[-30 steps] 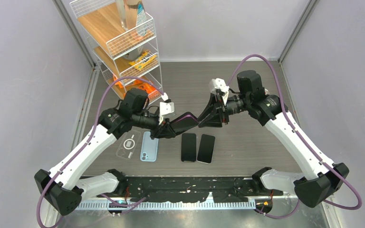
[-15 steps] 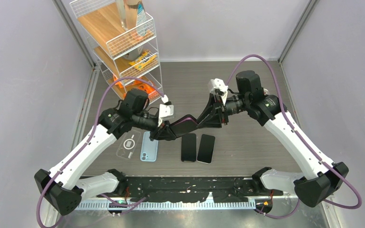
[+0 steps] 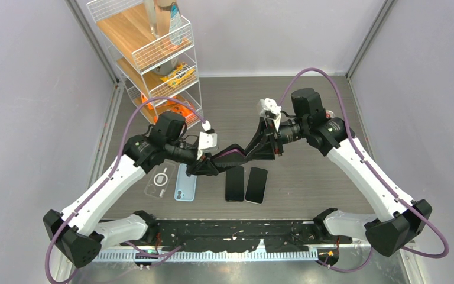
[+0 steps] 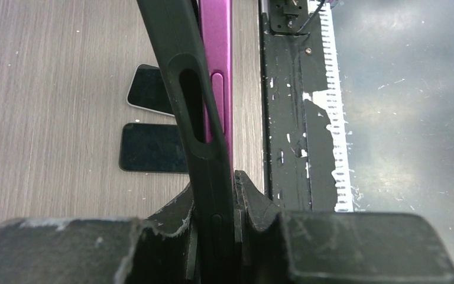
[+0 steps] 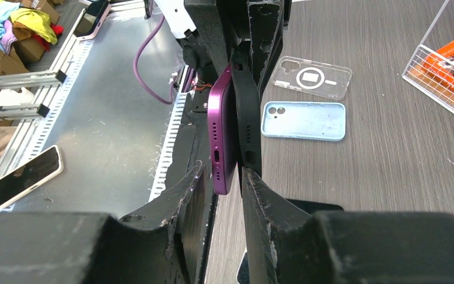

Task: Take the phone out of the phone case
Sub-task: Remove the phone case from the phone.

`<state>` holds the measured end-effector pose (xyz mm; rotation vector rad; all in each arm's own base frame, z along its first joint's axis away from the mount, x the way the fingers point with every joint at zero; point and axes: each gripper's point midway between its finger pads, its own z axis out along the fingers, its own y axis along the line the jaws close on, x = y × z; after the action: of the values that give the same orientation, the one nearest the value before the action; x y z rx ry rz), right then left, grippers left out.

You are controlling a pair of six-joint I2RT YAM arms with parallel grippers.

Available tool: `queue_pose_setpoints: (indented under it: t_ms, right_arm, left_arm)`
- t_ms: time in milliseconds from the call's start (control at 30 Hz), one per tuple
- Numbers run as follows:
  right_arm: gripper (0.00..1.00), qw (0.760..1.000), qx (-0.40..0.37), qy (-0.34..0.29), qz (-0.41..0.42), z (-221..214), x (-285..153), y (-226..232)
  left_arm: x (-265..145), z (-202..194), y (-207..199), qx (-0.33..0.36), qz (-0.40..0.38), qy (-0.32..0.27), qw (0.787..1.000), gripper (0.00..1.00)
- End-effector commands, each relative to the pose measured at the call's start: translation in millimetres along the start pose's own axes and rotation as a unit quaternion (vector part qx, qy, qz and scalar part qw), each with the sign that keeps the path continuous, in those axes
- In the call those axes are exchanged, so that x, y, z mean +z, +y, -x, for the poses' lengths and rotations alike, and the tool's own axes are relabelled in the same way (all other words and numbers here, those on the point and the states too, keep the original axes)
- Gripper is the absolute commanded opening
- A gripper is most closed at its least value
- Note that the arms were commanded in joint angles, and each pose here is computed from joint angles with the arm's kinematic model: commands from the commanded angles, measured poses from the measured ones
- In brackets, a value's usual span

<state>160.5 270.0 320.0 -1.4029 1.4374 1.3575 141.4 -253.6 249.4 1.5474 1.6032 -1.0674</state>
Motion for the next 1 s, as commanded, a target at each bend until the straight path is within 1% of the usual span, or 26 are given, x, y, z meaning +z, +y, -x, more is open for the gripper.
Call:
queue_pose_setpoints:
  t_ms: [0, 100, 167, 500, 733, 833, 967]
  right_arm:
    - [0.35, 1.0, -0.029, -0.006, -0.005, 5, 2, -5]
    - [0.35, 0.999, -0.031, -0.009, 0.004, 4, 2, 1]
    - [0.35, 0.999, -0.032, -0.011, 0.006, 3, 1, 3]
    - [0.34, 1.0, -0.016, -0.006, 0.001, -10, 7, -3]
    - [0.32, 1.0, 0.015, -0.004, -0.002, -27, 17, -10]
    - [0.3, 1.0, 0.02, -0.003, 0.002, -31, 21, -11]
    - [0.25, 1.0, 0.022, -0.001, 0.012, -31, 25, -9]
  left_arm:
    - [-1, 53, 3, 0.083, 0.005, -0.067, 0.994, 0.0]
    - [-2, 53, 18, 0.074, 0.044, -0.059, 0.994, 0.0]
    - [-2, 53, 24, 0.071, 0.056, -0.058, 0.994, 0.0]
    - [0, 67, 24, 0.05, 0.048, -0.078, 0.995, 0.0]
    - [-2, 78, 28, 0.035, 0.06, -0.094, 0.993, 0.0]
    - [-3, 81, 35, 0.029, 0.078, -0.096, 0.992, 0.0]
    - [-6, 79, 53, 0.018, 0.126, -0.089, 0.988, 0.0]
